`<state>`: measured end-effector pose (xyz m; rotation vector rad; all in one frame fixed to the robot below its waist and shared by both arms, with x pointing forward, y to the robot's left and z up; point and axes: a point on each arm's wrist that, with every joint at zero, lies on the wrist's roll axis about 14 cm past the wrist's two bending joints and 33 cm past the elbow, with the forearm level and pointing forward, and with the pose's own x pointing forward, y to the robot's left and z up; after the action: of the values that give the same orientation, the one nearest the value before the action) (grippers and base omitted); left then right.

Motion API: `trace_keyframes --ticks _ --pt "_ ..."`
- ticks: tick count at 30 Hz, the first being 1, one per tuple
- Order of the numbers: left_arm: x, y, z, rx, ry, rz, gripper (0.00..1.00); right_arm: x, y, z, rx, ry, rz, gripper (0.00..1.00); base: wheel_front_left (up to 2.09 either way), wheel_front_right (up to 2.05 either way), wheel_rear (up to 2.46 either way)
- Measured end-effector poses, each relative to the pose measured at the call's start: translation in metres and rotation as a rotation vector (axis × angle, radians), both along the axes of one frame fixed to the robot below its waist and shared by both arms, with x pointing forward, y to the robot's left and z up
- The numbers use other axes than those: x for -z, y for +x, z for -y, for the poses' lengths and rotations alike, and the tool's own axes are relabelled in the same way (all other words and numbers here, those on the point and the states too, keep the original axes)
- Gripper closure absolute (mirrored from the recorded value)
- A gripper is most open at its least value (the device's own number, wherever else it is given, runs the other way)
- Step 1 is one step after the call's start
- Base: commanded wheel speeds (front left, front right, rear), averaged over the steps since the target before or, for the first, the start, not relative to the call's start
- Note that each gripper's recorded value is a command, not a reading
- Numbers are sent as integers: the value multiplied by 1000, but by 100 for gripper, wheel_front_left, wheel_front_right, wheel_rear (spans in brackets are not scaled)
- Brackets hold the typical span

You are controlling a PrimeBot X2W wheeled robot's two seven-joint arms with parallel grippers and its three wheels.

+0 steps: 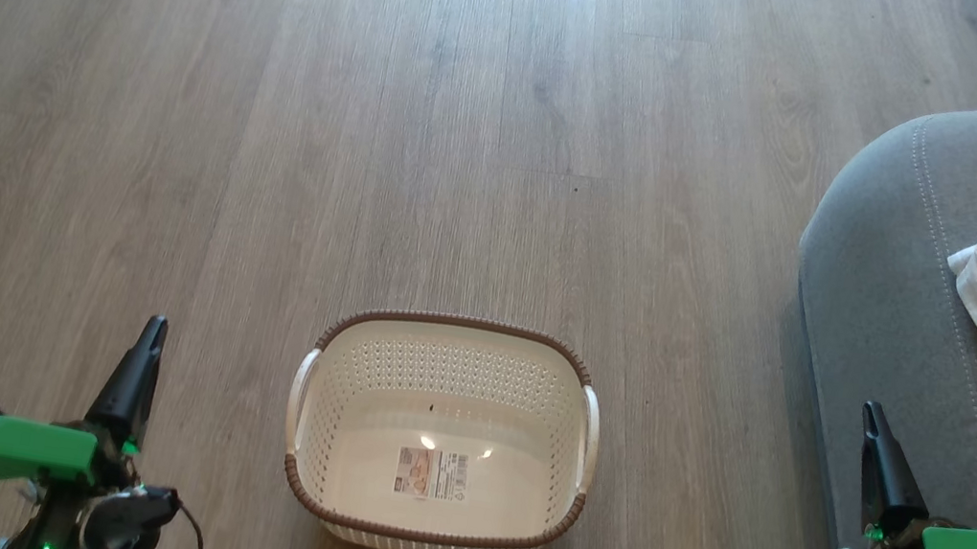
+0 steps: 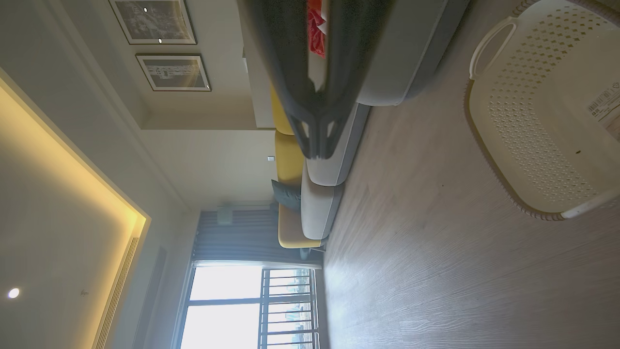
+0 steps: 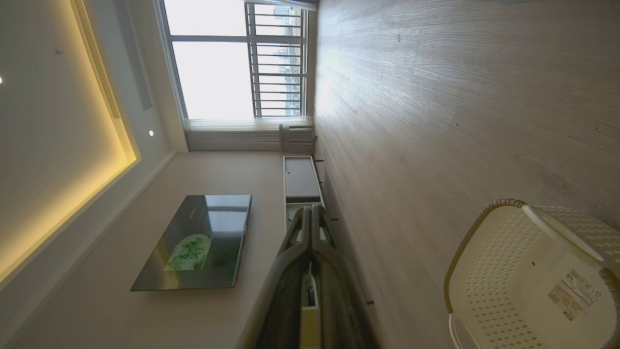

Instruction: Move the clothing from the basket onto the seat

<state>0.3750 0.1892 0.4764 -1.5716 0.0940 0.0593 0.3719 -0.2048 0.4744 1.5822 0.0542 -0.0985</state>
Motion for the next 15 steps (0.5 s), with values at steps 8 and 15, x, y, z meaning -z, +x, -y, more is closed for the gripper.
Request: trace_keyframes --ticks 8,15 --pt "0 0 0 0 0 0 100 0 0 0 0 0 0 100 0 0 0" --pt "0 0 0 0 0 0 100 0 0 0 0 0 0 100 0 0 0"
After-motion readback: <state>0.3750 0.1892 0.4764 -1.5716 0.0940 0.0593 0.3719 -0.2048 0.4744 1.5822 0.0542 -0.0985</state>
